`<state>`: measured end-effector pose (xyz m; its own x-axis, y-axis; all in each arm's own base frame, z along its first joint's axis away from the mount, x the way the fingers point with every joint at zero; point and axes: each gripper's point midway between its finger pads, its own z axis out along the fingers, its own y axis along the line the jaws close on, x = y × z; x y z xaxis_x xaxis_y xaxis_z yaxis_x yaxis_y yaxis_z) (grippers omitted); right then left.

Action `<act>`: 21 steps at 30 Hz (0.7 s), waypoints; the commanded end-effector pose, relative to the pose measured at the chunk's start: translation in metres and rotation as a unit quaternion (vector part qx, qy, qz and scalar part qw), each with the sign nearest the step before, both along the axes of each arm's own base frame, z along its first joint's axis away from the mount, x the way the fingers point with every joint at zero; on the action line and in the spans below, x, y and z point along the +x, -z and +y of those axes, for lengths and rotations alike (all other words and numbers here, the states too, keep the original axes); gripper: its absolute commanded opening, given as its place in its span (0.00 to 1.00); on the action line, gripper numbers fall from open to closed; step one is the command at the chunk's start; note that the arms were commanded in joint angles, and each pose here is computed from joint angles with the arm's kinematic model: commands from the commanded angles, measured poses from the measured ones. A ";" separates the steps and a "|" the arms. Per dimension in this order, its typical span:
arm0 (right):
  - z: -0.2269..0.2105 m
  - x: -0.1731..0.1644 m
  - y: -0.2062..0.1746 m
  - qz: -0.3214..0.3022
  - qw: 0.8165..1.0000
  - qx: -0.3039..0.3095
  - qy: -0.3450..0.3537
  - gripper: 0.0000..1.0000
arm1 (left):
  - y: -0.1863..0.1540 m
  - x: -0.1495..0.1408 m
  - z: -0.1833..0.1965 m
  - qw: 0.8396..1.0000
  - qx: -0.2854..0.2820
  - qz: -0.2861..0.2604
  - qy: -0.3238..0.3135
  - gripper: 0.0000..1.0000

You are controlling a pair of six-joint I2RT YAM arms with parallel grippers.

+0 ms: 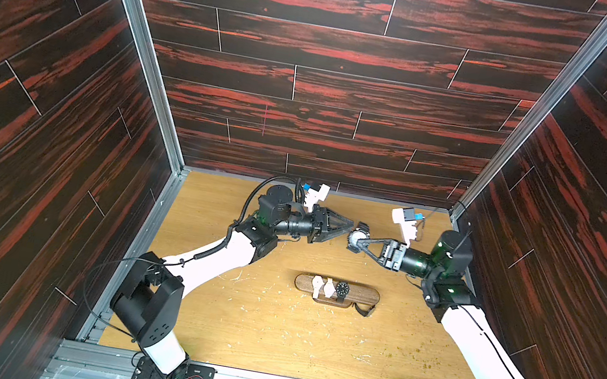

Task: Place watch on stand
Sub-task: Pick up the watch at the center of the board.

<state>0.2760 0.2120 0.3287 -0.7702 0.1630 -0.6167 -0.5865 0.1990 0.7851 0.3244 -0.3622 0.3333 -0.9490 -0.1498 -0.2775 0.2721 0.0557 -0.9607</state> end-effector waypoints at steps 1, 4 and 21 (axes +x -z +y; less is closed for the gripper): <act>-0.013 -0.003 0.005 0.007 1.000 -0.006 0.018 0.00 | -0.002 -0.013 0.014 1.000 0.022 -0.020 -0.002 0.33; -0.023 -0.002 0.017 0.023 0.999 -0.016 0.039 0.00 | 0.009 -0.016 0.022 0.999 0.040 -0.012 -0.007 0.33; -0.102 -0.003 0.129 0.179 0.933 -0.196 0.244 0.00 | 0.132 -0.042 0.074 0.978 0.167 0.110 -0.058 0.33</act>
